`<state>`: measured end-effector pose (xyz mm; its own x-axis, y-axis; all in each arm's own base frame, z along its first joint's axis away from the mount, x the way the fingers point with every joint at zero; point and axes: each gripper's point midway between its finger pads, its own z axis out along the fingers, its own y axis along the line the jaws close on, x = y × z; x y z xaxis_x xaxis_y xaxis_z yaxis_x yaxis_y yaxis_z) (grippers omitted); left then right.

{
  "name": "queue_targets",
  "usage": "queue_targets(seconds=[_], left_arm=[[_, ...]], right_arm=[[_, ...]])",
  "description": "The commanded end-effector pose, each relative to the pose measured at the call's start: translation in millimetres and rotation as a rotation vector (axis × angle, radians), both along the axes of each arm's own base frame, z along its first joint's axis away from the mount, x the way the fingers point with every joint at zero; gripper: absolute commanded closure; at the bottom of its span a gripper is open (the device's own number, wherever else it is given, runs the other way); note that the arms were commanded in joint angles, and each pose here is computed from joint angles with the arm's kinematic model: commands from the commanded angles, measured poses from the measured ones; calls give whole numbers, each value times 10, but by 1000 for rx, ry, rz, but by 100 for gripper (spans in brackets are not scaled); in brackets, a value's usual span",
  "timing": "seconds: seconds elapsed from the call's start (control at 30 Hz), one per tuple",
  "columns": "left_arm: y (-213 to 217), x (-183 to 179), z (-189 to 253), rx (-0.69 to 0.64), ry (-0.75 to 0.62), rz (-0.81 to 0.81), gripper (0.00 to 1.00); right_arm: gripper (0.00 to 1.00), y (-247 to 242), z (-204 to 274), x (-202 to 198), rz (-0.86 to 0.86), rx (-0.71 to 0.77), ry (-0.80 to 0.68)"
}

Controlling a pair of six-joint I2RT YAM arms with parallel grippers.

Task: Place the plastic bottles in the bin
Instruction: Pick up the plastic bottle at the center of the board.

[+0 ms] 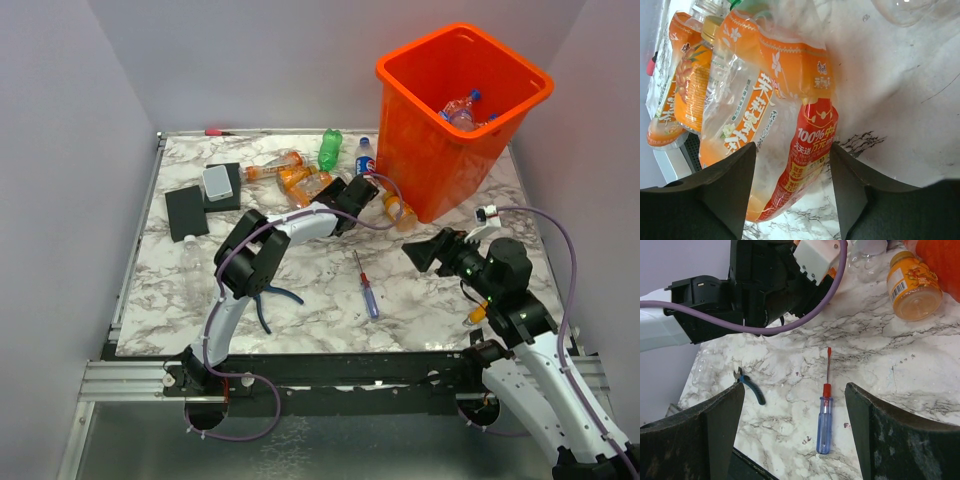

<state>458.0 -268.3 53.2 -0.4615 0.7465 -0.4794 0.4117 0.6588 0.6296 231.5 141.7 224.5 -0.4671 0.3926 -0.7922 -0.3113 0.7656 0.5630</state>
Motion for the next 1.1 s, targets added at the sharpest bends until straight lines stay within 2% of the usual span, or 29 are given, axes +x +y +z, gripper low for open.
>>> queue_targets(seconds=[0.0, 0.23, 0.4, 0.6, 0.67, 0.83, 1.07], left_arm=[[28, -92, -118, 15, 24, 10, 42], [-13, -178, -26, -13, 9, 18, 61], [-10, -269, 300, -84, -38, 37, 81], [105, -513, 728, -218, -86, 61, 97], [135, -623, 856, -290, -94, 61, 100], [149, -936, 1135, -498, -88, 20, 100], [-166, -1572, 1460, -947, 19, -158, 100]], right_arm=[[15, -4, 184, 29, -2, -3, -44], [15, 3, 279, 23, 2, 4, -49], [15, -17, 388, 5, -7, 7, -67], [15, -62, 555, -2, -21, -7, -106], [15, -74, 641, -8, -21, -12, -131], [15, -68, 762, 2, -15, -17, -159], [15, 109, 569, -1, 57, 51, -96]])
